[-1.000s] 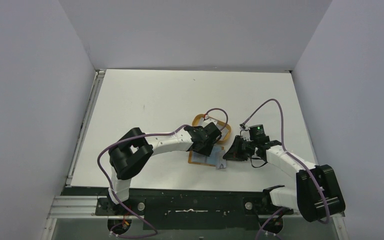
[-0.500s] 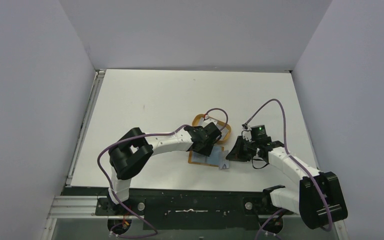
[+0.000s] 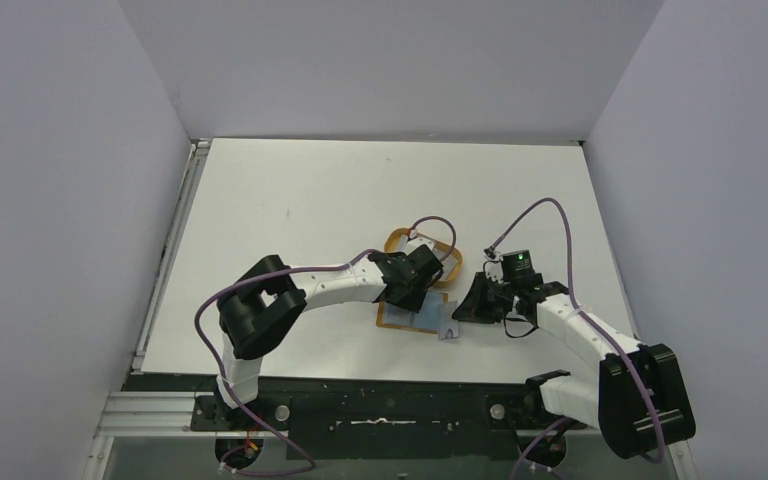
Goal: Put the credit cards into the card holder
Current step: Turn over the card slot in the card holder.
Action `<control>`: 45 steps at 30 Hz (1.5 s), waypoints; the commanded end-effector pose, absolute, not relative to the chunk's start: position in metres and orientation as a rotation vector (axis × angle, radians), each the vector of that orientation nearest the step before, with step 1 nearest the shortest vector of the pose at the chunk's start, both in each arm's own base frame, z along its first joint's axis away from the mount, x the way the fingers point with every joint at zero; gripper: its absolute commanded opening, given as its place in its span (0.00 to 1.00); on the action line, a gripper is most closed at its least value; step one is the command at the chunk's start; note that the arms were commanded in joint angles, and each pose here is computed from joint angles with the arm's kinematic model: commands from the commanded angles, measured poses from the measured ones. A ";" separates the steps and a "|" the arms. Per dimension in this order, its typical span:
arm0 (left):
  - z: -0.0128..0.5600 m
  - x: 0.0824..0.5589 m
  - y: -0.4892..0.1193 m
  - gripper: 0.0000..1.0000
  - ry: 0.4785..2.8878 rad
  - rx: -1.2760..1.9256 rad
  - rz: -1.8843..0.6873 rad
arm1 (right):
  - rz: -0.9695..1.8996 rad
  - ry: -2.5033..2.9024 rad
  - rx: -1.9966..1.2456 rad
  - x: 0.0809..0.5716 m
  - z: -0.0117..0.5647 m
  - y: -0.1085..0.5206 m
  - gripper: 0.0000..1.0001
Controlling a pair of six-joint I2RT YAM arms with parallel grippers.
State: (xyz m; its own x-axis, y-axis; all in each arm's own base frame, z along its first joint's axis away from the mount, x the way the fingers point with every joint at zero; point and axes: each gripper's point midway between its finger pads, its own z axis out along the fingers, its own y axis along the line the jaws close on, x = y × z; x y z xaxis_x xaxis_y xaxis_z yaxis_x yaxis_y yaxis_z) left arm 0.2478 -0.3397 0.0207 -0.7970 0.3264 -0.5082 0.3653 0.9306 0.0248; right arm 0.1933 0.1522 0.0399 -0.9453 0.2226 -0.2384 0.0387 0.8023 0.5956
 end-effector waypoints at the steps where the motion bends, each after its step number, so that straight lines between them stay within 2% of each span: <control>1: -0.006 0.230 -0.313 0.08 2.673 0.523 -0.006 | 0.853 2.663 0.184 0.200 0.045 0.149 0.00; 23: -0.006 0.230 -0.314 0.07 2.675 0.521 -0.009 | 0.915 2.656 0.182 0.191 0.047 0.154 0.00; 31: -0.006 0.230 -0.313 0.06 2.676 0.522 -0.006 | 0.811 2.553 0.191 0.205 0.075 0.143 0.00; 45: -0.006 0.230 -0.314 0.06 2.677 0.526 -0.006 | 0.983 2.573 0.130 0.205 0.078 0.169 0.00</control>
State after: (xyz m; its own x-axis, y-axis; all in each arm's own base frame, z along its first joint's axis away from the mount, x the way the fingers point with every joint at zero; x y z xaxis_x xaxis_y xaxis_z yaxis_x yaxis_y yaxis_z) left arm 0.2477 -0.3398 0.0206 -0.7973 0.3265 -0.5077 0.3657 0.9304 0.0240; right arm 0.1920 0.1564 0.0632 -0.9342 0.2247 -0.2770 0.0043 0.7837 0.6212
